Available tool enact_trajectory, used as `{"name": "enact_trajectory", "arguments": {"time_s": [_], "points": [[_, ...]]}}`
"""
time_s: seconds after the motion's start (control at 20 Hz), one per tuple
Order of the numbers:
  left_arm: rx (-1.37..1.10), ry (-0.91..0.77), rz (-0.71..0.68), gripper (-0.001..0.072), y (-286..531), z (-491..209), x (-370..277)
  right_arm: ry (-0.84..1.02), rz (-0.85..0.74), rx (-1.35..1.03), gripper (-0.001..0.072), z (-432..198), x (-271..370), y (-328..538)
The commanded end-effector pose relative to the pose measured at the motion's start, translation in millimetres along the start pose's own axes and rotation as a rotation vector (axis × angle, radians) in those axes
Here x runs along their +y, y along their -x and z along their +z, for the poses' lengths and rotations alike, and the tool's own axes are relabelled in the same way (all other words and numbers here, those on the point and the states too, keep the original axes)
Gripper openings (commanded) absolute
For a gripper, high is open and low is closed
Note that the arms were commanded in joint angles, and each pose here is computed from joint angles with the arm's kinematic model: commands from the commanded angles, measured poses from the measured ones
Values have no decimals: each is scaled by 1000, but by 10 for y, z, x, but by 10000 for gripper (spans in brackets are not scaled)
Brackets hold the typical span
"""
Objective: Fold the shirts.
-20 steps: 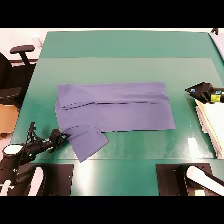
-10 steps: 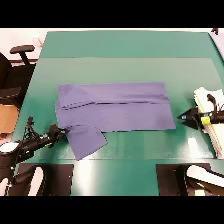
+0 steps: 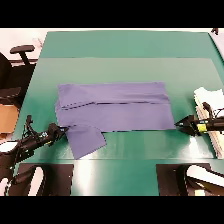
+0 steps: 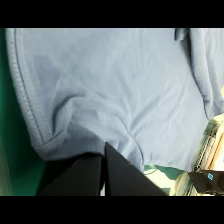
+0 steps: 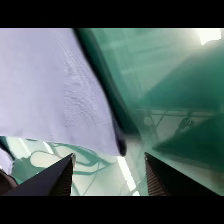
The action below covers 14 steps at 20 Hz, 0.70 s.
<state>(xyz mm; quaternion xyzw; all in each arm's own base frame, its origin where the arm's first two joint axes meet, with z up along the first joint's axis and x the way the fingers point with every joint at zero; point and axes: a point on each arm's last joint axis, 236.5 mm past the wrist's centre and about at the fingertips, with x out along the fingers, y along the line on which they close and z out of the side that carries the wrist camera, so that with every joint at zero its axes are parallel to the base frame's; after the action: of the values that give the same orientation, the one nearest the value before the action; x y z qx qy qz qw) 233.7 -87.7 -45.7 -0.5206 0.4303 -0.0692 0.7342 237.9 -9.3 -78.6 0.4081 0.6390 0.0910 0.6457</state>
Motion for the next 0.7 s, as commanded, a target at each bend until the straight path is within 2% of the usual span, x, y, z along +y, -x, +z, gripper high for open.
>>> {"name": "enact_trajectory", "arguments": {"time_s": [0.0,0.15,0.25,0.3,0.35,0.4,0.5,0.65], "points": [[-8,3,-8,24,1,20,-23,54,-40,-16,490,73,15,-109],[-8,7,-15,24,2,21,-39,52,-8,34,473,27,107,-256],[-1,8,-21,25,2,5,-52,43,33,17,356,86,191,-291],[-2,13,-28,24,3,6,-71,51,56,3,233,117,247,-286],[-4,17,-42,24,7,17,-109,60,82,-7,66,134,315,-277],[-5,6,-55,24,19,33,-162,65,101,-18,20,147,372,-253],[-16,-31,-82,24,79,122,-342,95,148,-47,20,162,543,-173],[-93,-228,-164,22,322,437,-949,140,224,-121,20,204,864,11]]}}
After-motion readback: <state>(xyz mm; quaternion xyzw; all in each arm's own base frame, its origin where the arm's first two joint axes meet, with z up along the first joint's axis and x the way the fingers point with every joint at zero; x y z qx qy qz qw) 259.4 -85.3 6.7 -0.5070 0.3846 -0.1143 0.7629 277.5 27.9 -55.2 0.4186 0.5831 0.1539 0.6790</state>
